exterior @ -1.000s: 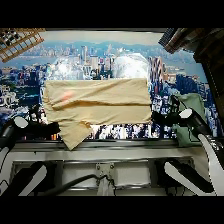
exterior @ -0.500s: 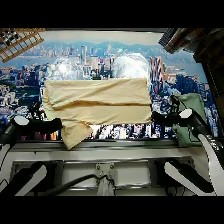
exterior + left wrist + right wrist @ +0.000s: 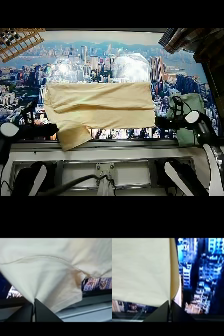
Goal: Fold the clothes and pants, and hang the long-sleeved shirts on hangers.
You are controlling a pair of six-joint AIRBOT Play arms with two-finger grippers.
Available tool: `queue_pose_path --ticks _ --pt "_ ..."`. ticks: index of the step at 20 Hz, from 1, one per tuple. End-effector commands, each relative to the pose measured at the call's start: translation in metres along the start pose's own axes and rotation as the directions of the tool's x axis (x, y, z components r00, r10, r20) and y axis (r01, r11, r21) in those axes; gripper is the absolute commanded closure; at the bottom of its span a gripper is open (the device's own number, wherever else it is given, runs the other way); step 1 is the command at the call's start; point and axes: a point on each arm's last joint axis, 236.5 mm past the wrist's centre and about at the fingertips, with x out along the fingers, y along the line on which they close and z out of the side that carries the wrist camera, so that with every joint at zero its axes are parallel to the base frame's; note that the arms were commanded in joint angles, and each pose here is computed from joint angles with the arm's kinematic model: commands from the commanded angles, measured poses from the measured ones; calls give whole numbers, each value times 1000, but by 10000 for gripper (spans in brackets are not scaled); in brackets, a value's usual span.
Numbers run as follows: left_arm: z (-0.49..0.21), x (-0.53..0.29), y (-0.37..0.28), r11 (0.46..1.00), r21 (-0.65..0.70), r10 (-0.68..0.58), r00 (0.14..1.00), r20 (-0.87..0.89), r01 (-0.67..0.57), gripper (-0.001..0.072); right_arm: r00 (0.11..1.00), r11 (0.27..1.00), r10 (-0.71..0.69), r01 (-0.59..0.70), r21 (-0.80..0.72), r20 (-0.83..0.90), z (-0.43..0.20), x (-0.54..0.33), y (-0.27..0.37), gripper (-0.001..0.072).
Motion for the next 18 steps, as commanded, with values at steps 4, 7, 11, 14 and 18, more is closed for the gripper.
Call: queue_pose_path --ticks 4,7,11,14,18 --pt "12 -28 5 996 37 71 988 139 -77 704 999 998 -30 33 -59 36 -3 -31 3 685" --pt "45 -22 -5 999 47 13 980 200 -23 705 990 997 -14 24 -68 141 46 -52 13 685" --pt "118 -16 -19 995 82 -76 954 291 55 706 988 997 18 -6 -79 151 106 -58 23 685" --pt "171 -2 -16 993 98 -92 958 271 68 706 985 994 105 -100 -46 136 145 -46 41 685" --pt "221 35 0 994 71 -97 972 216 84 706 982 991 134 -134 -11 129 189 -19 40 684"
